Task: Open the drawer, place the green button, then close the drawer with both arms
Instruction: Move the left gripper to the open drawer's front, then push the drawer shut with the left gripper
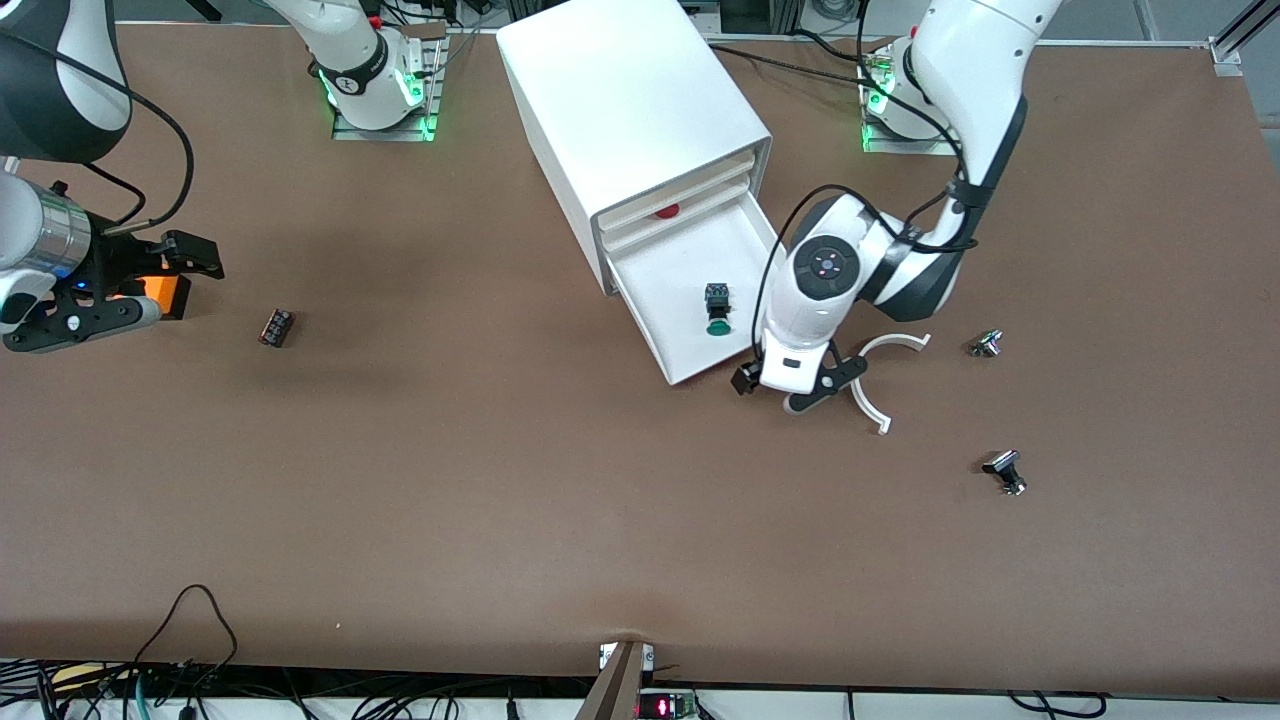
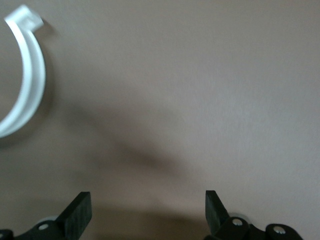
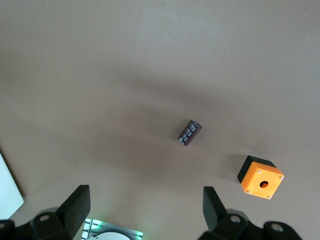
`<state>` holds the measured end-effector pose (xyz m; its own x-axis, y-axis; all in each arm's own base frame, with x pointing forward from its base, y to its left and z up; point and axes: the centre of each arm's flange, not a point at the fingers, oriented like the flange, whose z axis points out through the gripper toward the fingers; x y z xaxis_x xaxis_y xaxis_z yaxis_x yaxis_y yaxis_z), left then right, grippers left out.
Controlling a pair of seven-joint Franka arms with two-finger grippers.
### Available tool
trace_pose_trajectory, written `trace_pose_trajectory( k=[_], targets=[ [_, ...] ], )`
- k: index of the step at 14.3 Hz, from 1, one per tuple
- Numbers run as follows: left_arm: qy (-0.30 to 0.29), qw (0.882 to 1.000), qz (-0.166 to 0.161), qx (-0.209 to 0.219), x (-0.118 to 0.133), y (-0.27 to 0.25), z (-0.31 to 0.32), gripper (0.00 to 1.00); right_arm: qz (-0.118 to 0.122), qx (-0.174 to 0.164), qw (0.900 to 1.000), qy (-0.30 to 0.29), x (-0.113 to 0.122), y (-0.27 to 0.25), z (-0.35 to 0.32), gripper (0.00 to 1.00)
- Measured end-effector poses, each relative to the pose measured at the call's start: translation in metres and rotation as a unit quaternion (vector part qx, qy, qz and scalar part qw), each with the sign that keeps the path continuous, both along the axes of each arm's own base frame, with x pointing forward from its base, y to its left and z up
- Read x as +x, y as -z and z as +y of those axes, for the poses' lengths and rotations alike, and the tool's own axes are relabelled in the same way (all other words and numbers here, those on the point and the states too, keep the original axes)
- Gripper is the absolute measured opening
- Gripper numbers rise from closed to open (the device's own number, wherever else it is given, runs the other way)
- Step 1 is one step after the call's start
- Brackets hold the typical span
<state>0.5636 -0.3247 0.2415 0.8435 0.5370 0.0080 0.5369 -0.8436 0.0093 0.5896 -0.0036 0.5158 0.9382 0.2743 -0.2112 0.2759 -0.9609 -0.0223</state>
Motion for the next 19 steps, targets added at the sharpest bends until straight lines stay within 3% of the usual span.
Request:
trace_pose_trajectory(
  k=[9,14,19],
  targets=[
    [0.010,1.000,0.017,0.006,-0.013,0.022,-0.012,1.00,0.000,0.000,1.000,0.000,0.000,0.000,0.000,1.00],
    [0.007,1.000,0.028,-0.005,-0.040,0.022,-0.047,1.00,0.003,0.000,1.000,0.000,0.001,0.003,0.000,1.00],
    [0.010,0.999,0.048,-0.008,-0.084,0.022,-0.076,1.00,0.004,0.000,1.000,0.000,0.002,0.005,0.000,1.00]
  ],
)
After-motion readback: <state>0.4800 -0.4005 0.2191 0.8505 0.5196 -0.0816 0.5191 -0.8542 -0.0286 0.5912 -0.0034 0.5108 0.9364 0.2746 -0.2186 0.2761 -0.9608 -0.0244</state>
